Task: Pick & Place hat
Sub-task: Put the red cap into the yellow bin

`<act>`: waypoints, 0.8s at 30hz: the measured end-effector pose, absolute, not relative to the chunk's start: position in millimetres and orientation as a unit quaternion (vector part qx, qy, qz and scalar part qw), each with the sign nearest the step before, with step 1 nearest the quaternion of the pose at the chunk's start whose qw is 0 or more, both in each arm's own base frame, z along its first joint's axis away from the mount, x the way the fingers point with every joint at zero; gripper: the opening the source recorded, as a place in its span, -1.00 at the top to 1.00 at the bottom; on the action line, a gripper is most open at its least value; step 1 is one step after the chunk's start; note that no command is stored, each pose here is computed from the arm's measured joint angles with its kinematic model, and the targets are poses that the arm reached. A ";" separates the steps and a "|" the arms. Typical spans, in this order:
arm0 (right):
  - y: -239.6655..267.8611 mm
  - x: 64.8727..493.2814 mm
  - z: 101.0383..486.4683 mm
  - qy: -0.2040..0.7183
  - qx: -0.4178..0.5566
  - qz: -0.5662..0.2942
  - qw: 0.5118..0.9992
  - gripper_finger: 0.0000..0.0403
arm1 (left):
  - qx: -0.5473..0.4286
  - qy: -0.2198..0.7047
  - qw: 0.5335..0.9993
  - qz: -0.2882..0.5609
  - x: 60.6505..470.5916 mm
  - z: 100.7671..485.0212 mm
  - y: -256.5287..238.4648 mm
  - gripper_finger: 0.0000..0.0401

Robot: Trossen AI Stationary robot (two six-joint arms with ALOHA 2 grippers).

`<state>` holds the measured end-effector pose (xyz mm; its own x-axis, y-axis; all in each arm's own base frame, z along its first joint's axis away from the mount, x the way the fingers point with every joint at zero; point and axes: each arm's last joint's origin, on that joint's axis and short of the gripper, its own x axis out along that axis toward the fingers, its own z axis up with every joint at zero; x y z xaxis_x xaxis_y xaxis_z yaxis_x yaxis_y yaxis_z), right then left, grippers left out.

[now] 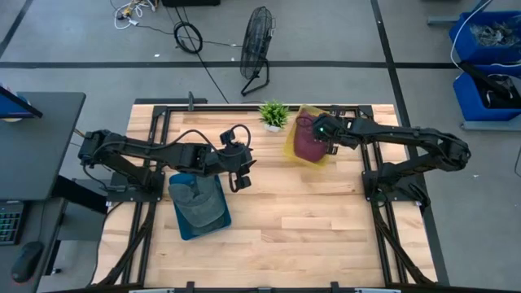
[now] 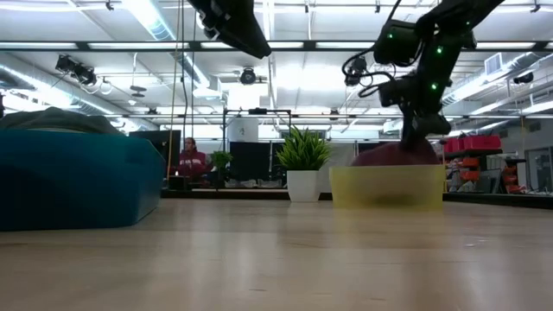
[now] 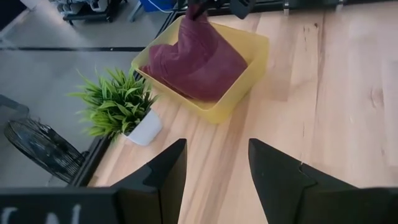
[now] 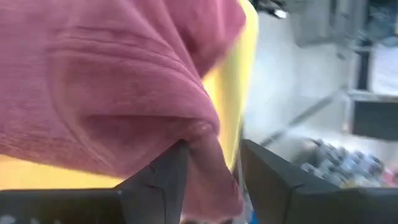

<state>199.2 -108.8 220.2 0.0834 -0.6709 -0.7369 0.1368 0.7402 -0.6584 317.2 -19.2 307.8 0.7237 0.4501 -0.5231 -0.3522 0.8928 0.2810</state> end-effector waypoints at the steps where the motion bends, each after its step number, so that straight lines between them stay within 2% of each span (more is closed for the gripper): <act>1: -109.4 200.7 222.6 0.608 -0.212 -0.274 0.714 0.24 | 0.074 0.300 0.925 0.219 317.2 307.8 -19.2 0.12; 9: -108.5 214.4 237.2 0.544 -0.159 -0.218 0.795 0.25 | 0.046 0.294 0.927 0.228 317.2 307.8 -19.2 0.12; 16: -112.0 221.1 227.2 0.531 -0.130 -0.215 0.809 0.28 | 0.020 0.287 0.928 0.236 317.2 307.8 -19.5 0.12; 20: -118.2 224.6 203.0 0.574 -0.117 -0.182 0.790 0.39 | 0.003 0.283 0.928 0.241 317.0 307.7 -19.8 0.12; 24: -130.4 227.0 178.7 0.631 -0.126 -0.211 0.736 0.48 | -0.007 0.283 0.928 0.244 316.7 307.3 -19.8 0.12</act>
